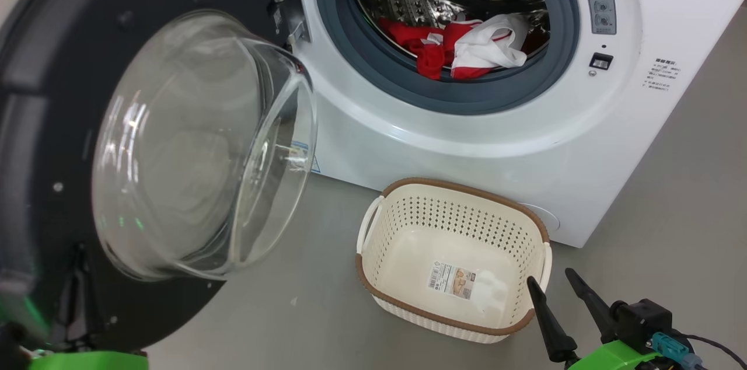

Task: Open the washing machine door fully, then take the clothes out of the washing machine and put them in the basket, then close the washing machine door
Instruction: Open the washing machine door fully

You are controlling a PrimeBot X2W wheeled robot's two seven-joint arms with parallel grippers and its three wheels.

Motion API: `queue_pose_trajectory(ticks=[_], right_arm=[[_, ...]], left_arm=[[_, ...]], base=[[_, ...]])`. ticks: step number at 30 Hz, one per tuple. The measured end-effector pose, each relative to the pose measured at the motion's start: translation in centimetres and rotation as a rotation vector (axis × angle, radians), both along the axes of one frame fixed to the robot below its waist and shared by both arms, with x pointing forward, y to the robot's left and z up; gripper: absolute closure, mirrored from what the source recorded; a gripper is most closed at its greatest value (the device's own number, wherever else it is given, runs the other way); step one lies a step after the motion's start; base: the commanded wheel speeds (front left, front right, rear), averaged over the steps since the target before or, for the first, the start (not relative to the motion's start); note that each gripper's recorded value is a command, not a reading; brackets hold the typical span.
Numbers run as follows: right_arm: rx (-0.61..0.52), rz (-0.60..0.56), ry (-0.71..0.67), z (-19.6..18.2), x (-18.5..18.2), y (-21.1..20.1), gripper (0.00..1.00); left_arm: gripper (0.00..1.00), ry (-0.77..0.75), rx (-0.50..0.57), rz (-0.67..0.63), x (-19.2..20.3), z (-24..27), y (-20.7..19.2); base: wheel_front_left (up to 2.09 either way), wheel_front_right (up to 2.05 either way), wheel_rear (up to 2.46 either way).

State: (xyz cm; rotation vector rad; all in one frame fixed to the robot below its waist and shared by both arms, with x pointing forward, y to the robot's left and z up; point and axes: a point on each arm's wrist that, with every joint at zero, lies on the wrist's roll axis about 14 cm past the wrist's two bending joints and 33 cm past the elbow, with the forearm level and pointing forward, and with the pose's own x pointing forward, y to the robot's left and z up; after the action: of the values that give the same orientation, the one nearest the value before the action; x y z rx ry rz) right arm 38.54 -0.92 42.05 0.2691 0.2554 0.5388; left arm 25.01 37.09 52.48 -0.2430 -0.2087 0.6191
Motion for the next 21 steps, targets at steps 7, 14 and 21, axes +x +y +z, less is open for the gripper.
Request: queue_pose_trajectory(ticks=[7, 14, 21], right_arm=[[-0.001, 0.005, 0.003, -0.2, 0.3, 0.2, 0.00], [-0.005, 0.006, 0.000, -0.4, 1.1, 0.1, 0.00], [-0.007, -0.002, 0.013, -1.1, 1.6, -0.1, 0.00]], left_arm=[[1.00, 0.005, 0.010, 0.061, 0.0, 0.3, 2.5], [1.00, 0.029, 0.030, 0.128, 0.3, 0.5, 5.9], [1.00, 0.077, 0.041, 0.160, 1.0, 0.0, 7.9]], base=[[0.00, 0.00, 0.00], [0.00, 0.00, 0.00], [0.00, 0.00, 0.00]])
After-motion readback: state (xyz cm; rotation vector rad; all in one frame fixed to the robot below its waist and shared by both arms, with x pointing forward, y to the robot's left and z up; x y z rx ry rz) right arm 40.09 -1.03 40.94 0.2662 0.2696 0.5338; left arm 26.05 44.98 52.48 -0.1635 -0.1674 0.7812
